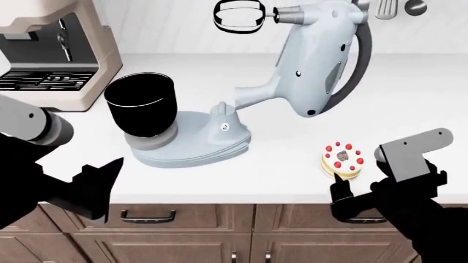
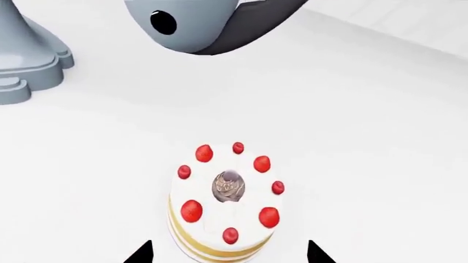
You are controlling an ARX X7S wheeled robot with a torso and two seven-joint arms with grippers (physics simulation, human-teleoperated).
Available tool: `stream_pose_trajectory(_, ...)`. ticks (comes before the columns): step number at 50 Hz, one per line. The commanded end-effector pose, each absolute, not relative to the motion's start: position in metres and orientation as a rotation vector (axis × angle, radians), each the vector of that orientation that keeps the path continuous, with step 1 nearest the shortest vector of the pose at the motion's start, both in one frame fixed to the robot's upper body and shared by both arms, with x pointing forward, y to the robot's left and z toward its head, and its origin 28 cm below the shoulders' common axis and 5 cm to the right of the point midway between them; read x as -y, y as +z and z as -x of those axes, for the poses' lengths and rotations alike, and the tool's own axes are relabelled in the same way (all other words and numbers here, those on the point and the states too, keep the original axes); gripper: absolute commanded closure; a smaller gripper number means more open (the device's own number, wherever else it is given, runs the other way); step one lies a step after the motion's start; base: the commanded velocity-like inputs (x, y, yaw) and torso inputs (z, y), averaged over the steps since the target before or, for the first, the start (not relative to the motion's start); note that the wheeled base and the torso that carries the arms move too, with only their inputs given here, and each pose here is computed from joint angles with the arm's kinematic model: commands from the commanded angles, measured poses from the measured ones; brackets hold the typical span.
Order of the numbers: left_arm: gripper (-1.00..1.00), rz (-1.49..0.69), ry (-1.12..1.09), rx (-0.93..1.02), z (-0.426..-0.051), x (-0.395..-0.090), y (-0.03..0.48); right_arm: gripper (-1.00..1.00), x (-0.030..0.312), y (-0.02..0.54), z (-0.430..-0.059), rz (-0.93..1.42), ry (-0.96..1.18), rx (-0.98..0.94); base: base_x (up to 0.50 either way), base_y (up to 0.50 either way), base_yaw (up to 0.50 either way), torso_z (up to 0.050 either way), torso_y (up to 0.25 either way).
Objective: Place the cake in the stand mixer bowl.
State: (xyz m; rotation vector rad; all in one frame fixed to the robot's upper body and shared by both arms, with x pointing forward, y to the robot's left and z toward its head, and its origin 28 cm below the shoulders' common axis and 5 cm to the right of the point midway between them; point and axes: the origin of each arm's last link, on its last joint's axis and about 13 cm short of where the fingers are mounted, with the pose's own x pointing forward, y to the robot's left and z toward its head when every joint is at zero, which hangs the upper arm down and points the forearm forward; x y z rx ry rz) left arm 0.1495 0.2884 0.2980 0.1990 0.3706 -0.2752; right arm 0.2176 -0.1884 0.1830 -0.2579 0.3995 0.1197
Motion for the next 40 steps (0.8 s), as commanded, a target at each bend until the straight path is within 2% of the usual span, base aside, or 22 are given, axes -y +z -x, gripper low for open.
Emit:
stream_pose_trajectory(1,-1.00,-0.196,-0.276,-0.374,-0.149,-0.289,0.296,-1.00,0.189,0.175,-0.227,0.247,0.126,-0.407,0.00,0.00,0.00,0.000,0.000)
stream_pose_trajectory(40,-1.00,-0.195,-0.282,-0.386,-0.151,-0.291,0.290,-1.00,0.193,0.147,-0.248,0.200,0.122,-0.464,0.00,0.00,0.00,0.000,0.000)
